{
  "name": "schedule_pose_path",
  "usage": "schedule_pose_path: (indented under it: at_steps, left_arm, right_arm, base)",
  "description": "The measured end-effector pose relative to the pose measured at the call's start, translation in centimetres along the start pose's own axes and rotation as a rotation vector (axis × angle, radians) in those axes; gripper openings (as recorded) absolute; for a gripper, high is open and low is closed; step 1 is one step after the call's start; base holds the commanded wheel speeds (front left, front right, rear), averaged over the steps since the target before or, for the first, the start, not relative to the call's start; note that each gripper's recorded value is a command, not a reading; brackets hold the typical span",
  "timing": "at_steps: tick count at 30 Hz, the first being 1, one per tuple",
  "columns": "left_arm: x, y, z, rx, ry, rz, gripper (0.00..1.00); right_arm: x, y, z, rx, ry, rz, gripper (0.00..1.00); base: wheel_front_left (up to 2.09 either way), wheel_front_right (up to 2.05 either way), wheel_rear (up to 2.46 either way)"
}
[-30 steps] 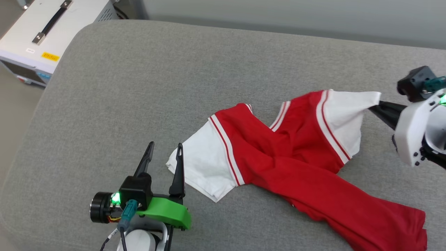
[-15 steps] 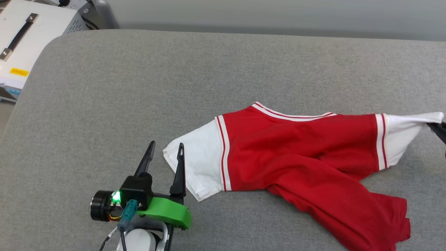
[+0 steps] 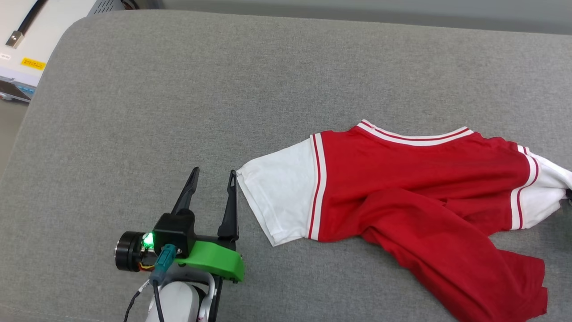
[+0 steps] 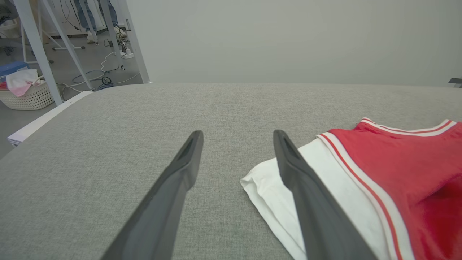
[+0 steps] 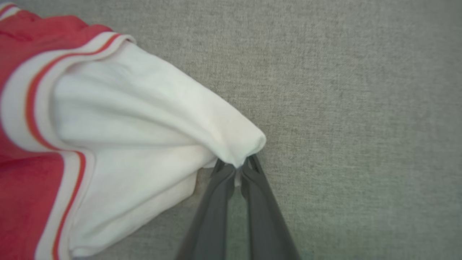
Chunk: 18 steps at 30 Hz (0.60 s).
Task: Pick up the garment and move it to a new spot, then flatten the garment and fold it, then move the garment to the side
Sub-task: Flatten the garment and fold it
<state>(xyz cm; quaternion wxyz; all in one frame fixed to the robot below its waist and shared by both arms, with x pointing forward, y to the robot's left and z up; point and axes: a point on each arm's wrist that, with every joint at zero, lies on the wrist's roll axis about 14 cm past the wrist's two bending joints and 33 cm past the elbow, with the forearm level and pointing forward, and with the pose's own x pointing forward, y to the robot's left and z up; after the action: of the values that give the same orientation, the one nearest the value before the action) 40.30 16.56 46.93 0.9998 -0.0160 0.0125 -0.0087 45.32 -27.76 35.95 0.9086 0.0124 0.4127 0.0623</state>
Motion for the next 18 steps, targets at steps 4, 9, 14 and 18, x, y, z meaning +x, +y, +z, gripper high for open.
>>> schedule_pose_path:
  at_steps: [4,9,14,18]
  left_arm:
    - [-0.3,0.3,0.4,0.005,-0.009,0.010,1.00]
    - [-0.6,0.4,1.8,0.014,-0.051,0.005,1.00]
    - [-0.6,0.5,2.9,0.012,-0.084,0.000,1.00]
    - [-0.5,0.8,4.3,0.019,-0.125,-0.010,1.00]
  right_arm:
    - [-0.7,0.4,2.2,-0.012,-0.143,0.002,1.00]
    - [-3.9,-0.3,7.1,-0.035,-0.442,-0.026,1.00]
    - [-7.0,-0.4,10.0,-0.041,-0.661,-0.055,1.00]
    - [-9.2,1.5,11.4,-0.027,-0.792,-0.042,1.00]
  base:
    - [0.00,0.00,0.00]
    - [0.00,0.00,0.00]
    - [0.00,0.00,0.00]
    - [0.00,0.00,0.00]
